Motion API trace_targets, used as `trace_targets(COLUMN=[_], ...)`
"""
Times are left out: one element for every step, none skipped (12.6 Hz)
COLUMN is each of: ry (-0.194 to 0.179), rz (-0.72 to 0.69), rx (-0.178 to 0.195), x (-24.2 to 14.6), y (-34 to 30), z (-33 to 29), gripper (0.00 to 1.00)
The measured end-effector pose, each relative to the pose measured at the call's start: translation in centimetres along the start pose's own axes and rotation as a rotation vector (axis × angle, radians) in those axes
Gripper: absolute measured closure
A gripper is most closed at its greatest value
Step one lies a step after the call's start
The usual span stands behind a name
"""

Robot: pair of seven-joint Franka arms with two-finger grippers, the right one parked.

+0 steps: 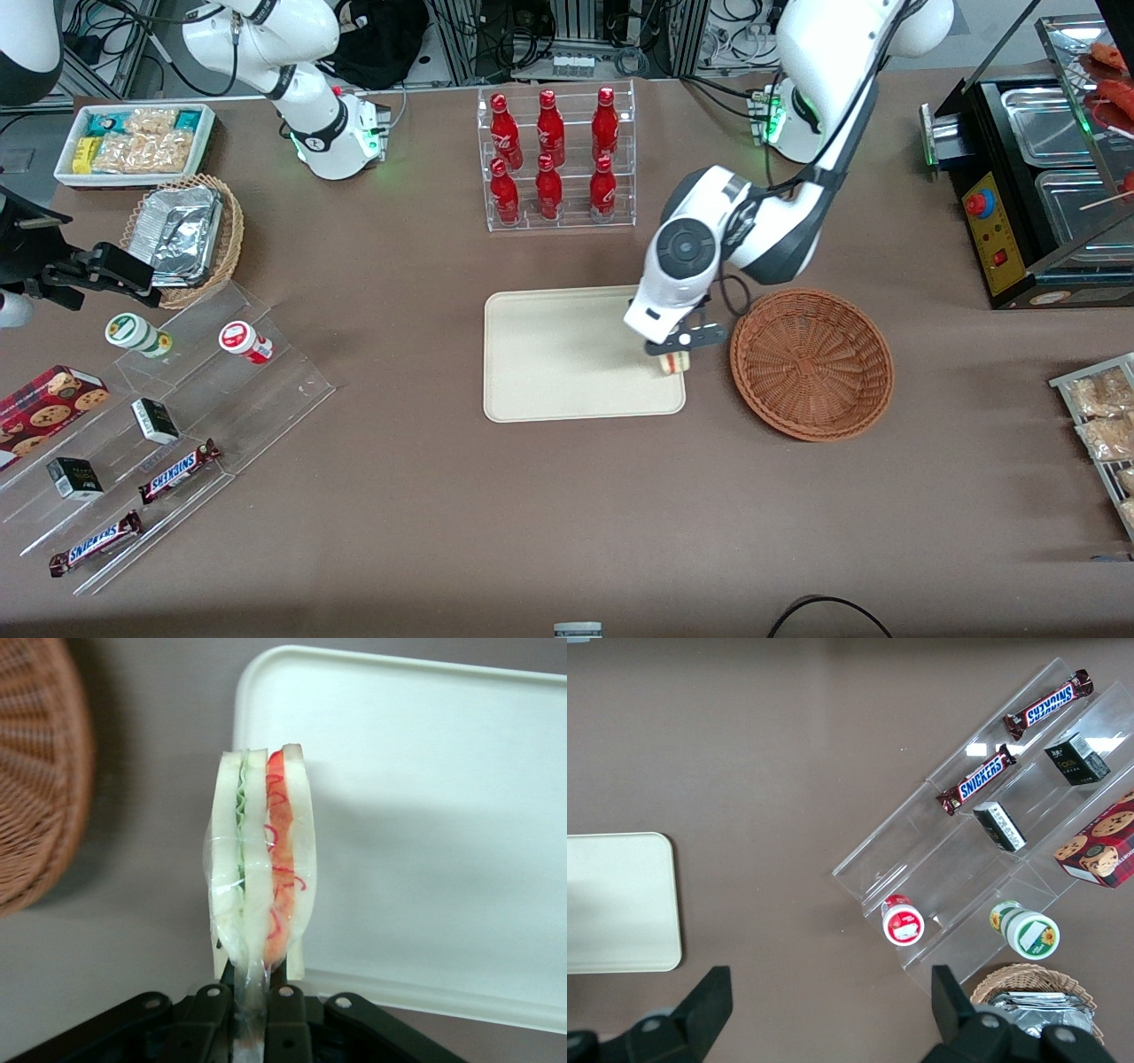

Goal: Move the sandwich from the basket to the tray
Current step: 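Lift the sandwich and carry it over the cream tray, then lower the sandwich onto the tray and open the left gripper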

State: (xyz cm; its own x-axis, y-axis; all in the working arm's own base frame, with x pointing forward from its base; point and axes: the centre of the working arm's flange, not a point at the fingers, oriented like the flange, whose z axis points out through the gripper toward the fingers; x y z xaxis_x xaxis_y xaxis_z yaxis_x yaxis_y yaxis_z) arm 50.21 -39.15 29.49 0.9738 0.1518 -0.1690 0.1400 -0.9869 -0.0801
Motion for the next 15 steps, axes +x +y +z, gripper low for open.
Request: trace_targets(ry=[0.006, 0.013, 0.016, 0.020, 0.023, 0.022, 0.018, 0.019, 0.023, 0.022, 0.017, 0.011, 0.008, 0.007, 0.007], rz=[0.012, 0.014, 0.010, 0.007, 0.006, 0.007, 0.009, 0.009, 0.008, 0.011, 0.015, 0.018, 0.020, 0.021, 0.021], rx=[-0.015, -0.037, -0.052, -0.061, -0.066, -0.071, -0.086, -0.107, -0.126, -0.136, -0.137, -0.137, -0.137, -0.139, -0.140], x=[-0.3, -0.7, -1.1, -1.4, -1.7, -1.9, -2.1, -2.2, -2.2, -2.3, -2.5, -2.6, -2.7, -2.7, -2.6], y=[1.5, 3.0, 4.5, 5.9, 6.9, 7.6, 8.2, 8.8, 9.3, 9.7, 10.1, 10.3, 10.5, 10.7, 10.8], z=[0.3, 0.5, 0.7, 0.7, 0.9, 1.1, 1.2, 1.5, 1.9, 2.5, 3.0, 3.5, 3.7, 3.8, 3.9], gripper=[0.87, 0.87, 0.87, 0.87, 0.87, 0.87, 0.87, 0.87, 0.87, 0.87, 0.87, 0.87, 0.87, 0.87, 0.87])
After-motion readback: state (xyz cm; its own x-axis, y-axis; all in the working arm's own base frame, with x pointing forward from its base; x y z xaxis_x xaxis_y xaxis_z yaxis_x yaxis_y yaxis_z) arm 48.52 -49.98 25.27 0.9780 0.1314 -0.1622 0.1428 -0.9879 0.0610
